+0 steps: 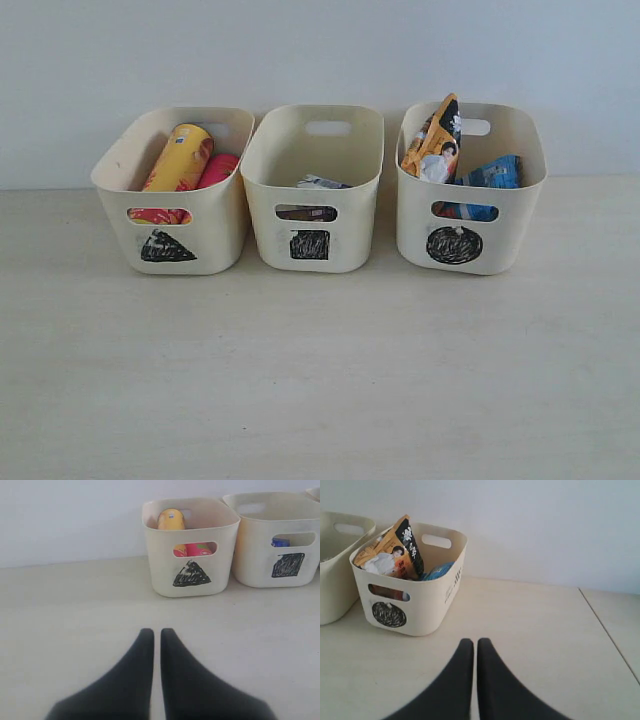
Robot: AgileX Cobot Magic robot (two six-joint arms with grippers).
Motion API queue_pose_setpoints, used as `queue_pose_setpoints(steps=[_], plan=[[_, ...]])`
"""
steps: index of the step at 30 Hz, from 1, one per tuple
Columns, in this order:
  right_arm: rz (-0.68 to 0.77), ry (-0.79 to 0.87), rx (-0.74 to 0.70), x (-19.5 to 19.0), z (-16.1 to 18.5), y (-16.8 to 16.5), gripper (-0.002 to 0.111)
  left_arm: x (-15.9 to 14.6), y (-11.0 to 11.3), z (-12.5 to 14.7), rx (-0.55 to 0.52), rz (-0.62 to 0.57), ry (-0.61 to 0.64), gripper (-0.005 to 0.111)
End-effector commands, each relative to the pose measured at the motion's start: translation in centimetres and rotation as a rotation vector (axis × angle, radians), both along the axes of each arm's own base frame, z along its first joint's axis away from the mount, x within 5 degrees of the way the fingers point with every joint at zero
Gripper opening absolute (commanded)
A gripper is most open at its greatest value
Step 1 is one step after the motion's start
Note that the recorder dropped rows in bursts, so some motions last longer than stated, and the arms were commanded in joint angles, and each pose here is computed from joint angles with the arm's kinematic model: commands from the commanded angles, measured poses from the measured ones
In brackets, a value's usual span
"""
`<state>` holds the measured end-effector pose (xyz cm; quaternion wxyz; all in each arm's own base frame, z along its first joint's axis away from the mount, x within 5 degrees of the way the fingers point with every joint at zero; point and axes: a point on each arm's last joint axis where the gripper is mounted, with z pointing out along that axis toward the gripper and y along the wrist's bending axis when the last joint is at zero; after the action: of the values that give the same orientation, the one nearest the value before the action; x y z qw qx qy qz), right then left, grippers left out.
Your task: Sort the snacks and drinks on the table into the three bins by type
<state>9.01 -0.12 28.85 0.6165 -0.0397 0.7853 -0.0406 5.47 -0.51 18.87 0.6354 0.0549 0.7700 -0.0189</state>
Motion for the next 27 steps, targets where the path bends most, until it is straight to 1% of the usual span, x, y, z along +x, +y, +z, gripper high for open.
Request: queue_pose_setpoints(steps=[1, 3, 5, 15, 22, 27], plan=[[-0.001, -0.067, -0.008, -2.2, -2.2, -0.2, 0.0, 0.0, 0.0, -0.1, -0.016, 0.003, 0.0, 0.004], [-0.003, -0.095, -0.003, -3.1, -3.2, -0.3, 0.0, 0.0, 0.0, -0.1, -0.016, 0.003, -0.002, 0.004], [-0.017, -0.078, -0.002, -3.7, -3.7, -0.4, 0.0, 0.0, 0.0, -0.1, -0.016, 0.003, -0.002, 0.004], [-0.018, -0.05, 0.005, -3.7, -4.1, -0.4, 0.0, 0.0, 0.0, -0.1, -0.016, 0.003, -0.002, 0.004], [0.054, -0.023, -0.01, -3.8, -4.3, 0.2, 0.0, 0.0, 0.0, -0.1, -0.015, 0.003, 0.002, 0.004], [0.06, -0.034, 0.007, -3.8, -5.1, 0.3, 0.0, 0.0, 0.0, -0.1, -0.015, 0.003, 0.002, 0.004]])
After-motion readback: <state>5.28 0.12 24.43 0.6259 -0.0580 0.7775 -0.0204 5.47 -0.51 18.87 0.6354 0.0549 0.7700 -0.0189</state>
